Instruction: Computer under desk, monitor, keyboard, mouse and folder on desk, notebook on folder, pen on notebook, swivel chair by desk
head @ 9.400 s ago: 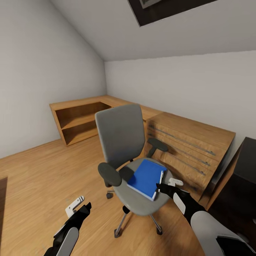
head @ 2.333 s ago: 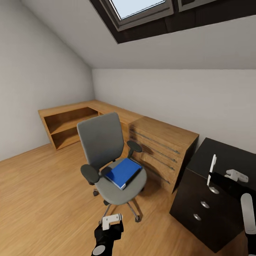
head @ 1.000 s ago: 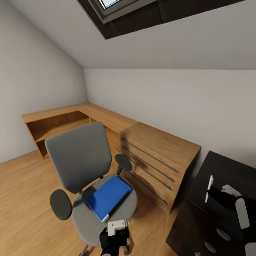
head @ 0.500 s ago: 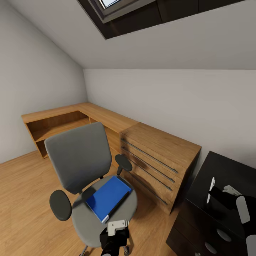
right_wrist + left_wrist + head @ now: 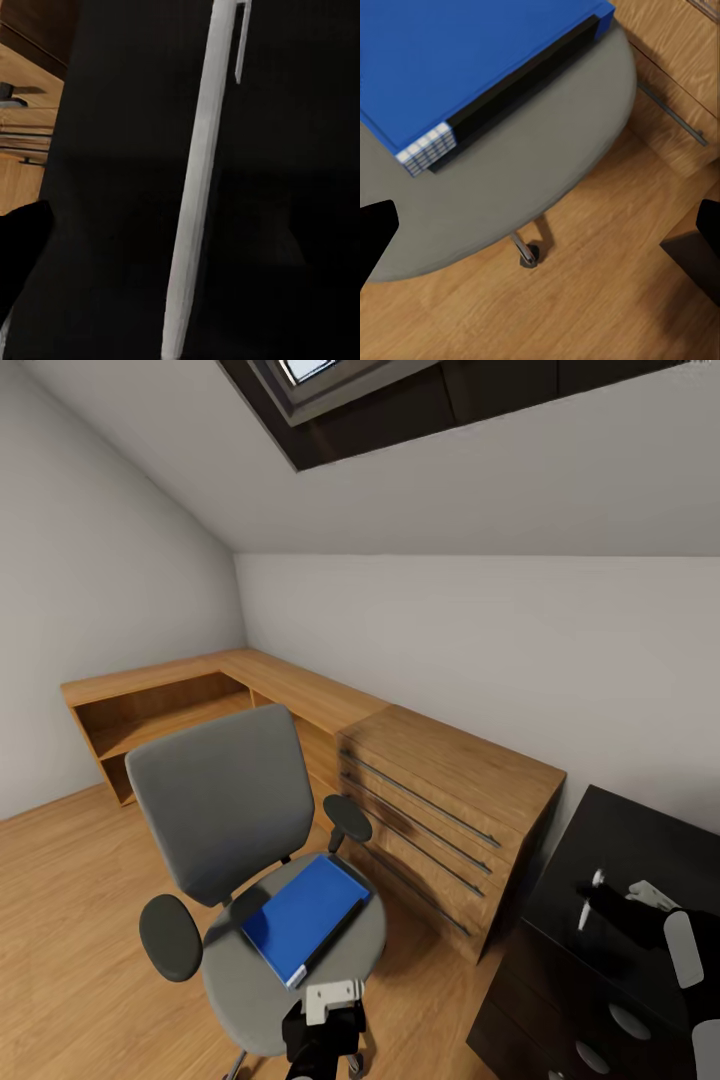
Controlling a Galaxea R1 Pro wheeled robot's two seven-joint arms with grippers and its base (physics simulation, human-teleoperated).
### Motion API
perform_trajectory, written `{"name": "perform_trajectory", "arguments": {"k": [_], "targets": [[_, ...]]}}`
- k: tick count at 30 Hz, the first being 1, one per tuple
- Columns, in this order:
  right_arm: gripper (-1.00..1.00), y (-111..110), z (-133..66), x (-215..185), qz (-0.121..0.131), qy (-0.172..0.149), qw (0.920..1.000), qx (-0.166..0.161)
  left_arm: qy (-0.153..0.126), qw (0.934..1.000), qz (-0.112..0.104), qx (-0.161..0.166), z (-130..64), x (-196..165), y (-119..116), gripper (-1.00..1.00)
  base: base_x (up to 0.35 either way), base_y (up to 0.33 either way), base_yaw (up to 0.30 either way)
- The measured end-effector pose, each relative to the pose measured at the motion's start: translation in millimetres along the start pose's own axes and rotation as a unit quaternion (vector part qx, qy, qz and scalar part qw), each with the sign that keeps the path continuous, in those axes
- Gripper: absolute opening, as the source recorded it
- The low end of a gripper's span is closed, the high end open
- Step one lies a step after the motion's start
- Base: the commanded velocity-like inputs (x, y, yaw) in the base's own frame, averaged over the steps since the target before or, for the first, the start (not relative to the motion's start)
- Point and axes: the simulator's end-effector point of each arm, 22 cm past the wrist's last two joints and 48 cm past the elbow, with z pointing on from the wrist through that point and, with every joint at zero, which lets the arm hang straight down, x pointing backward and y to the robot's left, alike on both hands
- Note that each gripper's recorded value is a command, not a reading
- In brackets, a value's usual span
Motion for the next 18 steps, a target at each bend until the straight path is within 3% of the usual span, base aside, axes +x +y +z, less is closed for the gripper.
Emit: {"name": "perform_trajectory", "arguments": {"k": [13,16,18], "targets": [[1.0,13.3,-17.7,-17.6,0.003,-0.009,0.9999,-0.008,-0.009,0.9999,-0.009,0.0,-14.3,-19.4,-2.3,1.0,0.0,0.0,0.0],[1.0,42.2,-40.8,-56.3,-0.016,-0.063,0.9975,-0.027,-0.006,0.9999,-0.01,0.0,-15.5,-19.3,-2.7,1.0,0.0,0.0,0.0],[1.0,55.0,-46.7,-62.2,-0.022,-0.078,0.9962,-0.034,-0.006,0.9999,-0.011,0.0,-15.5,-19.1,-2.6,1.0,0.0,0.0,0.0]]}}
